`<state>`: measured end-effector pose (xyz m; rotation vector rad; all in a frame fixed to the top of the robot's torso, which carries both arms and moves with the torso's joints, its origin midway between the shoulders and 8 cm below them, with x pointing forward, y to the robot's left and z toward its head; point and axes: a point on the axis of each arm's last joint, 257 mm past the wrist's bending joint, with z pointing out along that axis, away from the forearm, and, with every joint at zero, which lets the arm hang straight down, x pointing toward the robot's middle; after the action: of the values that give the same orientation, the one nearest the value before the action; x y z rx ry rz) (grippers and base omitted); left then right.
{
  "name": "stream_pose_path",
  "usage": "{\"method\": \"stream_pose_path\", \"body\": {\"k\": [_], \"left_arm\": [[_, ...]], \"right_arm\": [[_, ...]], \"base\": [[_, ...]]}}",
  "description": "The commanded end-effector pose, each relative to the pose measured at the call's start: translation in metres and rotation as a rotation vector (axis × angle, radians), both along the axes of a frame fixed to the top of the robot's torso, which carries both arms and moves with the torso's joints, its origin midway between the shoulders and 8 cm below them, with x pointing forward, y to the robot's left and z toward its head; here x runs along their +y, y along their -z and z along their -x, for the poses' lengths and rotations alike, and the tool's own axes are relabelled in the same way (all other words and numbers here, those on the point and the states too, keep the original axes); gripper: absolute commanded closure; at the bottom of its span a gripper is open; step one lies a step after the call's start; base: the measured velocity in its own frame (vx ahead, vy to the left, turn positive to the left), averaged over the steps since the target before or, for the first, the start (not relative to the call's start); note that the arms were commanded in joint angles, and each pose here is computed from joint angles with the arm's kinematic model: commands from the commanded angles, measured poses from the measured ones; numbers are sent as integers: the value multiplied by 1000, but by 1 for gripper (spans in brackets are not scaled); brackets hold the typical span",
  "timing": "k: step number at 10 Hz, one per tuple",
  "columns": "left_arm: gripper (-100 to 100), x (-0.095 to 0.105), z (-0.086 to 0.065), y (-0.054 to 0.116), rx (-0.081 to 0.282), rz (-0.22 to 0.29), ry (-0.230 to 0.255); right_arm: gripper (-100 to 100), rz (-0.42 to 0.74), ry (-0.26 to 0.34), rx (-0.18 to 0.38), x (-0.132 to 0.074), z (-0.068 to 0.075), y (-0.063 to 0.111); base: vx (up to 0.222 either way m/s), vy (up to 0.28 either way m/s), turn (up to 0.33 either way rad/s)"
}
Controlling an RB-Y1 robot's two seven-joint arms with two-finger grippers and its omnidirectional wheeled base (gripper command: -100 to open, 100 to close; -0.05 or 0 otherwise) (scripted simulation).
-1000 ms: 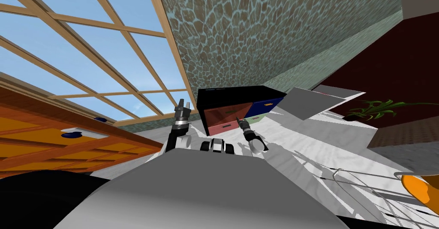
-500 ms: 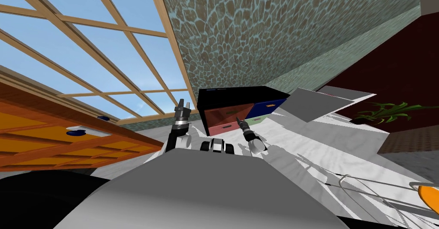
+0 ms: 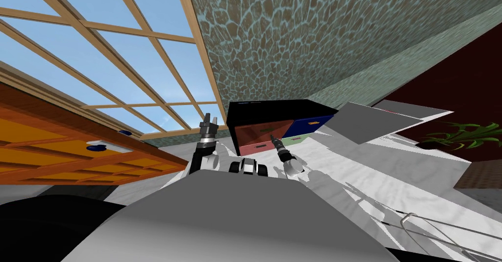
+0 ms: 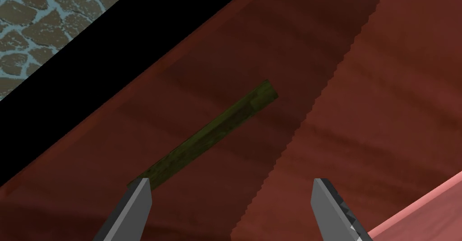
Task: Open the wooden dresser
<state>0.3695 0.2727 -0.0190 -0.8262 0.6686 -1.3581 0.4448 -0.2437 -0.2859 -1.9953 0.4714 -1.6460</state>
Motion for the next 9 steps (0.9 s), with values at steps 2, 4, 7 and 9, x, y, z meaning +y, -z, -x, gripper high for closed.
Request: {"method": "stream_pose_path", "body": {"k": [2, 4, 7, 9], "left_arm": [[0, 0, 0, 0, 0, 0, 0], [0, 0, 0, 0, 0, 0, 0], [0, 0, 0, 0, 0, 0, 0], [0, 0, 0, 0, 0, 0, 0]], "right_arm": [[-100, -146, 11, 32, 2, 0, 11], [-100, -218, 20, 44, 3, -1, 15], [-100, -405, 48, 66, 12, -2, 23], [-100, -534, 69, 70, 24, -4, 25]], "base": [[22, -3, 79], [28, -4, 88], [27, -3, 107], [25, -2, 83]]}}
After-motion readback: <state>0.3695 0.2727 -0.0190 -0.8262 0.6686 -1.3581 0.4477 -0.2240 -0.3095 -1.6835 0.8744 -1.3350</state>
